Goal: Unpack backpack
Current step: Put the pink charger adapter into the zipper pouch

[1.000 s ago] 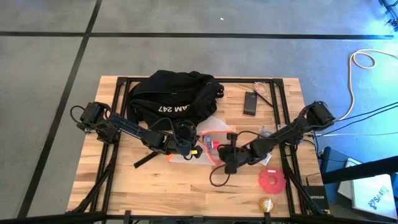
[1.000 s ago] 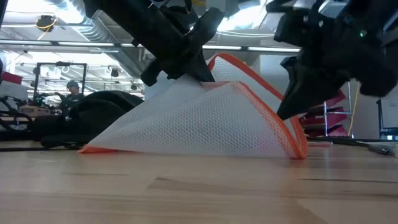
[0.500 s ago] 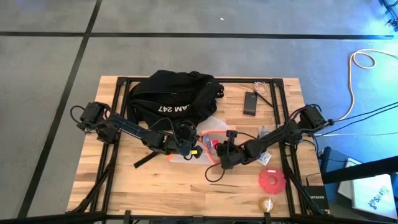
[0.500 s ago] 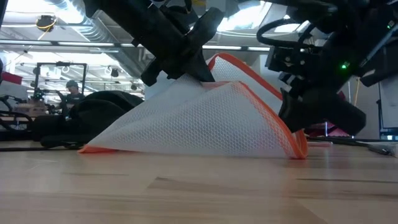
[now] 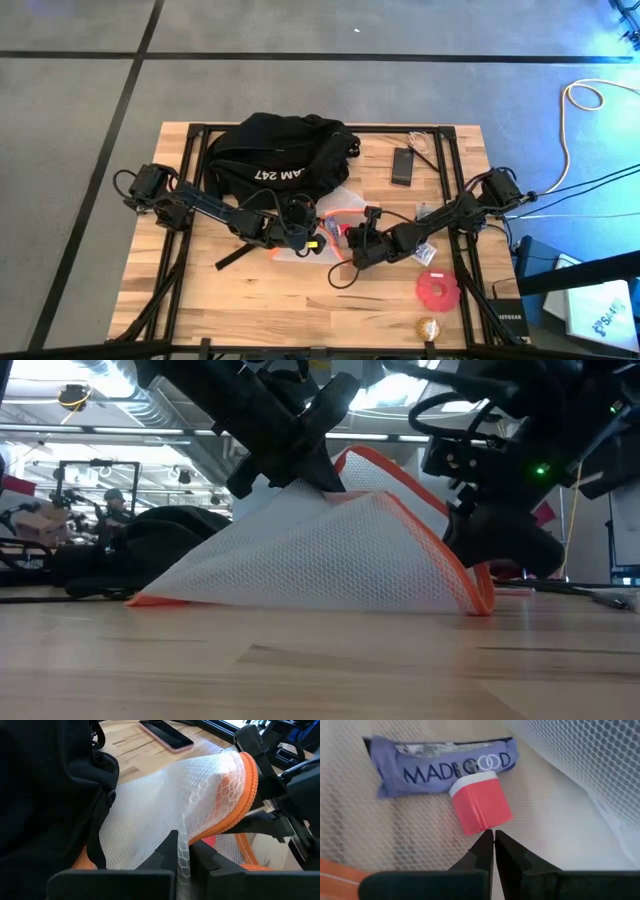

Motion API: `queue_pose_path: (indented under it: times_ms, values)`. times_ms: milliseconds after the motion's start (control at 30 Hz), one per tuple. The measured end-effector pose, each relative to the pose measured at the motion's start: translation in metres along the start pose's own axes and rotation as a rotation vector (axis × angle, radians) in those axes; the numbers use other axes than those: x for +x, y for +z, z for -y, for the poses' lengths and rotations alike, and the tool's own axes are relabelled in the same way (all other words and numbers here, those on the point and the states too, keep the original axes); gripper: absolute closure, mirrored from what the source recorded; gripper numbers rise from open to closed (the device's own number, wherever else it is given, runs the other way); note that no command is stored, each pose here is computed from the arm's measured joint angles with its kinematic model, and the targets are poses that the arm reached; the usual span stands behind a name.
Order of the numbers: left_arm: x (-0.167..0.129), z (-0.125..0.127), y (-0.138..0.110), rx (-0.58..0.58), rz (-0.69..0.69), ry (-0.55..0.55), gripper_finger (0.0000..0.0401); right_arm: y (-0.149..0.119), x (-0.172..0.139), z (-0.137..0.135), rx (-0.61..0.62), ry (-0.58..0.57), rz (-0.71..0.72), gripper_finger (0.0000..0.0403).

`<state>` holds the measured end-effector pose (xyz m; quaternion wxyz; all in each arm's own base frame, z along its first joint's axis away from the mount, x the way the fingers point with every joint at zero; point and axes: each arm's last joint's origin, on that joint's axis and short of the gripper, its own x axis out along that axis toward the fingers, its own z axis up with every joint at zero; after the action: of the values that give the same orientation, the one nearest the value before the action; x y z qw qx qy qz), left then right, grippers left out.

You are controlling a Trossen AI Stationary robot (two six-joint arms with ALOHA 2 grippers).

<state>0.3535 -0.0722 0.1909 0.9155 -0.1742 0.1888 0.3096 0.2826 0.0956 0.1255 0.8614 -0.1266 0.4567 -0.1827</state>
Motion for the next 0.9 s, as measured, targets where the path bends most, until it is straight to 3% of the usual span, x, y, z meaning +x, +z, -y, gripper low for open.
queue_pose_path:
  times_ms: [233, 900]
  values:
    - [0.0, 0.0, 0.0, 0.0, 0.0, 0.0, 0.0401, 0.007, 0.0, -0.004, 0.021, 0.078, 0.05, 0.0403]
    - [0.0, 0.0, 0.0, -0.003, 0.002, -0.002, 0.0401, 0.018, 0.013, -0.013, 0.018, 0.166, 0.147, 0.0403]
